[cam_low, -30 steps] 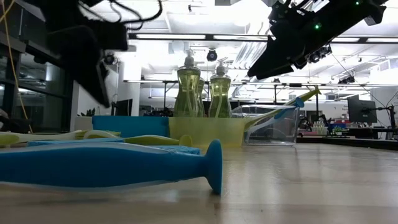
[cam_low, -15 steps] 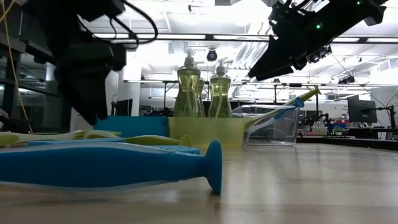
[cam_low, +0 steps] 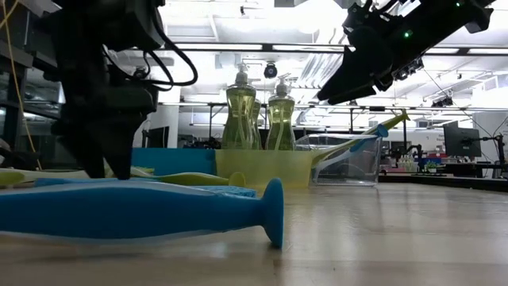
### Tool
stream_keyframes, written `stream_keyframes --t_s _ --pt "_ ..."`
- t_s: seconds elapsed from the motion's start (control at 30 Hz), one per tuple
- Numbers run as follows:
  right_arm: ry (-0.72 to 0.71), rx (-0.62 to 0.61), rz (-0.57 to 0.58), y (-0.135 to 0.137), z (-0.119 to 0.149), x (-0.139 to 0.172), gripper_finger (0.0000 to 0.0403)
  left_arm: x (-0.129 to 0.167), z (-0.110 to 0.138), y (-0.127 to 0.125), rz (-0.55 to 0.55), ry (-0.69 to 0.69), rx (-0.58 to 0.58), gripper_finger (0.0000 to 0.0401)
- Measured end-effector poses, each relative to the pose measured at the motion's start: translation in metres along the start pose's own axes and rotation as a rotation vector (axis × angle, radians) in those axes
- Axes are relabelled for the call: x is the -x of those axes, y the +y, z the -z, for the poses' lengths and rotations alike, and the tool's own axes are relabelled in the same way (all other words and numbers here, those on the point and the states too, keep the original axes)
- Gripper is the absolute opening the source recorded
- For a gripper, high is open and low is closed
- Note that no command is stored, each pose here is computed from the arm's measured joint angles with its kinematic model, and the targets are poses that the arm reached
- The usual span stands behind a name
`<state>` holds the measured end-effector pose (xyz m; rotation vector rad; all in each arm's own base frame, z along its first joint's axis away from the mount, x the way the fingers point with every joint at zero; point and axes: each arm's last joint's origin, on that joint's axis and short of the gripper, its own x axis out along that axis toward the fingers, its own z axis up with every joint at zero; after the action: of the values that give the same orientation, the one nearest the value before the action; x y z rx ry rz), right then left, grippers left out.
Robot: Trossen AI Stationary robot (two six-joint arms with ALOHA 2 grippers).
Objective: Pick & Place Kitchen Sink Supplies
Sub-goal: Put the blue sponge into the blue bin
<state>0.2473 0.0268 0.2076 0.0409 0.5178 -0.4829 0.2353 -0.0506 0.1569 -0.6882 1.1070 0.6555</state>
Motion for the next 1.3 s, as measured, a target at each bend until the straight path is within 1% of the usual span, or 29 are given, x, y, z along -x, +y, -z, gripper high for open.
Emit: stream_keyframes --t_s 0.07,0.17,0.43,0.57,0.93,1.3 --pt "-0.001 -0.002 -0.001 0.0001 -0.0001 0.0 0.0365 -0.0001 0.0001 0.0002 -0.002 0.001 0.01 0.0346" --pt "-0.002 -0.004 -0.001 0.0001 -0.0002 0.0 0.0365 -0.0001 -0.0003 -0.0005 0.005 -0.004 0.016 0.0326" --pt "-0.005 -0.007 -0.002 0.0002 -0.0006 0.0 0.0365 0.0 -0.0012 -0.0026 0.027 -0.011 0.021 0.0234" --pt "-0.001 -0.005 -0.001 0.0001 -0.0001 0.0 0.0365 0.0 -0.0012 -0.0026 0.027 -0.01 0.023 0.0197" --pt "-0.001 0.002 -0.01 0.0025 0.0006 0.0015 0.0365 0.0 -0.0007 -0.0022 0.026 0.001 0.021 0.0143" --pt "-0.002 -0.002 -0.013 0.0036 0.001 0.0023 0.0365 0.0 -0.0004 -0.0017 0.022 0.005 0.015 0.0065"
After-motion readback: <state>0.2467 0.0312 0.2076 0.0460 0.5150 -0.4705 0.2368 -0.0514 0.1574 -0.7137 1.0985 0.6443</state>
